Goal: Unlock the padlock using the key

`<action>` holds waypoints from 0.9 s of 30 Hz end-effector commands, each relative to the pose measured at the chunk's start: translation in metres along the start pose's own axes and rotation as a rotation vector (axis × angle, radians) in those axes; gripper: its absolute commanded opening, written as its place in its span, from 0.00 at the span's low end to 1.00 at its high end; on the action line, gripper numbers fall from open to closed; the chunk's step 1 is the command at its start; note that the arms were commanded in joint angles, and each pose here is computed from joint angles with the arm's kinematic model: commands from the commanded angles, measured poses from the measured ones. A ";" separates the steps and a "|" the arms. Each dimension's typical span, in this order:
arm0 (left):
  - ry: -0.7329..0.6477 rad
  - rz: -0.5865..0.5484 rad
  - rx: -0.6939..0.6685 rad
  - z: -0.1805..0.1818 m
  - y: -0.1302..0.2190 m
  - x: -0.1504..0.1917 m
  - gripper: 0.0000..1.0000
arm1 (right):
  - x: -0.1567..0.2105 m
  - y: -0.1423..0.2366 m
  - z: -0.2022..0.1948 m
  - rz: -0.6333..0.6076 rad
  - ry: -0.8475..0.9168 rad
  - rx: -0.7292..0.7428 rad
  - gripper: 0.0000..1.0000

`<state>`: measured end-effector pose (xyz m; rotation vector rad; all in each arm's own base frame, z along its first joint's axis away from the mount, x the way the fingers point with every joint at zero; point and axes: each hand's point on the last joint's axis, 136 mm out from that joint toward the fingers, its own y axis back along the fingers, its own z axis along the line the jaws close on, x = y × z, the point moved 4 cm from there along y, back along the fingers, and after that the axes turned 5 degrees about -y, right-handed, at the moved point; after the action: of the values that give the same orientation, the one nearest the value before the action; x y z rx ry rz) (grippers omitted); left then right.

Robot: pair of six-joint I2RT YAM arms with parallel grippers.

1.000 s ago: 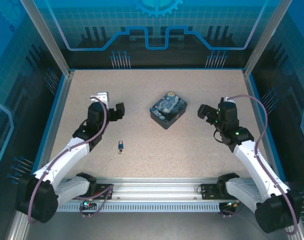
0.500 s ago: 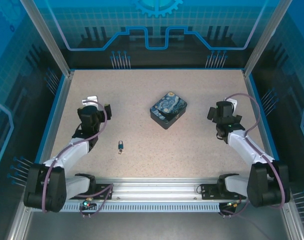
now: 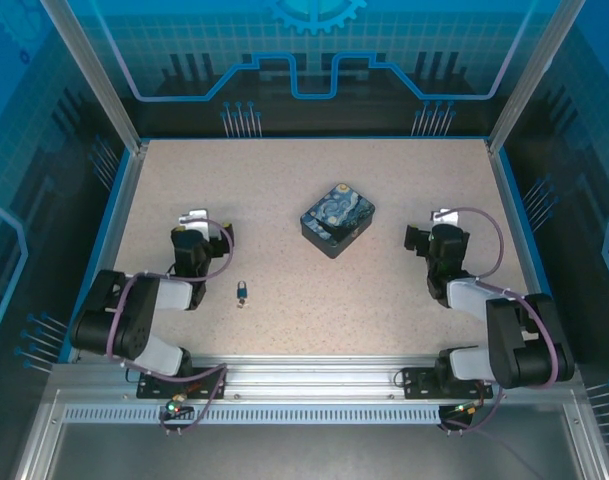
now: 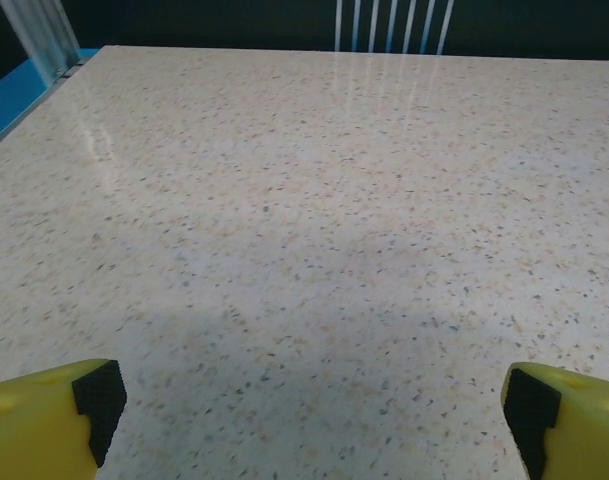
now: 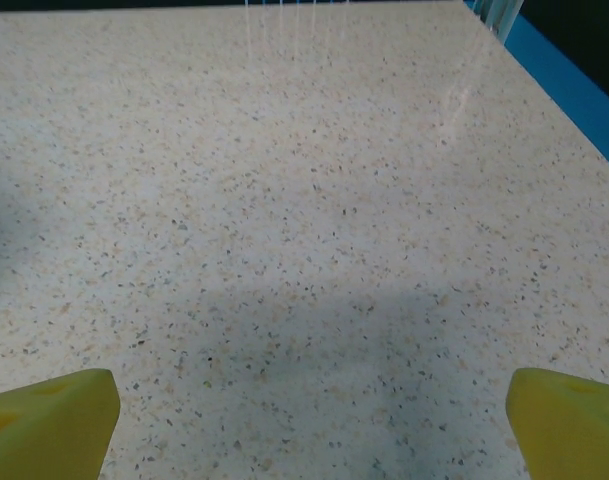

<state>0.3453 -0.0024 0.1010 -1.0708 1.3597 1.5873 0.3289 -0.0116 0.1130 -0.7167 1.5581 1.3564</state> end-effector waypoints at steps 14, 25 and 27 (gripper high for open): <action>0.046 -0.004 0.124 0.002 -0.013 -0.011 0.99 | -0.006 -0.022 0.029 -0.048 0.096 -0.182 1.00; 0.045 -0.006 0.127 0.002 -0.013 -0.010 0.99 | -0.006 -0.021 0.033 -0.064 0.117 -0.171 1.00; 0.044 -0.007 0.126 0.002 -0.013 -0.010 0.99 | -0.006 -0.021 0.033 -0.064 0.118 -0.173 1.00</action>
<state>0.3565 0.0000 0.1004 -1.0232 1.4631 1.4894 0.3516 0.0110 0.0972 -0.9142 1.5346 1.4744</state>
